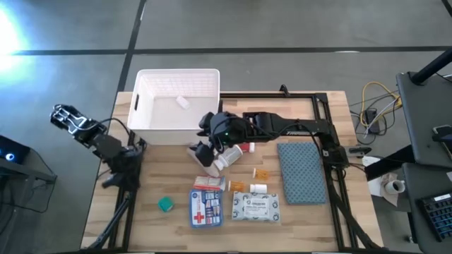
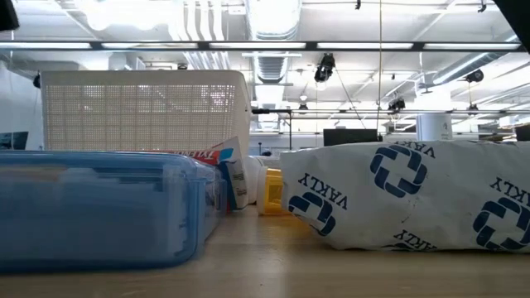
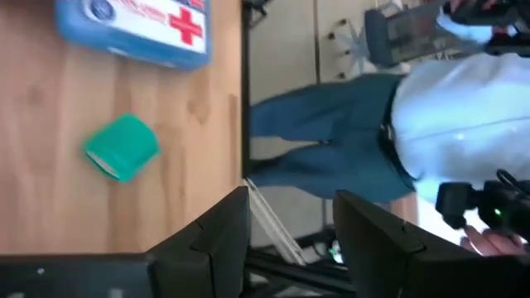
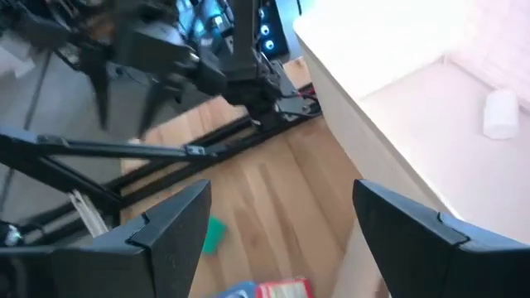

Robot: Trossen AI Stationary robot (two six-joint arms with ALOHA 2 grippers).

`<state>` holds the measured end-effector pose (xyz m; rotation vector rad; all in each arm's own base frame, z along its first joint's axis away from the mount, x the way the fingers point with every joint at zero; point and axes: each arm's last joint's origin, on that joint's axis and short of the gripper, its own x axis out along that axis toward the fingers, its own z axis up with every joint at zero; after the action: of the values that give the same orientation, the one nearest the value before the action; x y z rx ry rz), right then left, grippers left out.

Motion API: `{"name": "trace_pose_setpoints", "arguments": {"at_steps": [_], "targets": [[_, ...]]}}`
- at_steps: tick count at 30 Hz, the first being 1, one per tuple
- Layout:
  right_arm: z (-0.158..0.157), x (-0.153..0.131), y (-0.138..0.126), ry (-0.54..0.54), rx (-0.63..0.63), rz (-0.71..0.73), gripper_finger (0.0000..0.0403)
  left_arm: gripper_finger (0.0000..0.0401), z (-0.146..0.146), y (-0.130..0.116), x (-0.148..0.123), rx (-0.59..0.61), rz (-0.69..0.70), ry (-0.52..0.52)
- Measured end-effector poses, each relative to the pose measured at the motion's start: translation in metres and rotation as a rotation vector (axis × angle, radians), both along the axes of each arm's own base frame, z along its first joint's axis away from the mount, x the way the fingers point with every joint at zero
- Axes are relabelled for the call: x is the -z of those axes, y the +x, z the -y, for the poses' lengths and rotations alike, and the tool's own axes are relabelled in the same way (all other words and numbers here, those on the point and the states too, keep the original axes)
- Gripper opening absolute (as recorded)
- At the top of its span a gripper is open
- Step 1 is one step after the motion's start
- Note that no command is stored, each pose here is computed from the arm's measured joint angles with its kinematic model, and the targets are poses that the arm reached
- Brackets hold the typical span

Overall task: Pick & place medical supplies in basket/bin
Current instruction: Put the green bandage into the white bin

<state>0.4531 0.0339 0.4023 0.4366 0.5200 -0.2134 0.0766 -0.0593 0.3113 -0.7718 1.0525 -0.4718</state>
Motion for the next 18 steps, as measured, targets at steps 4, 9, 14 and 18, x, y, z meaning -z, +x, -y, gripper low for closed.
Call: {"name": "trace_pose_setpoints", "arguments": {"at_steps": [4,9,14,18], "targets": [[0.0,0.003,-0.002,-0.014,-0.018,-0.037,0.0283,0.0157,0.011,0.008,-0.019,0.024,0.058,-0.068],[0.008,0.004,-0.002,-0.002,-0.075,-0.055,0.0283,0.0157,0.026,0.019,-0.06,0.025,0.335,-0.176],[0.02,0.004,-0.001,-0.032,-0.077,-0.054,0.0283,0.0157,0.034,0.018,-0.072,0.061,0.373,-0.14],[0.031,0.004,-0.001,-0.048,-0.064,-0.056,0.0283,0.0157,0.038,0.017,-0.059,0.063,0.214,-0.102]]}}
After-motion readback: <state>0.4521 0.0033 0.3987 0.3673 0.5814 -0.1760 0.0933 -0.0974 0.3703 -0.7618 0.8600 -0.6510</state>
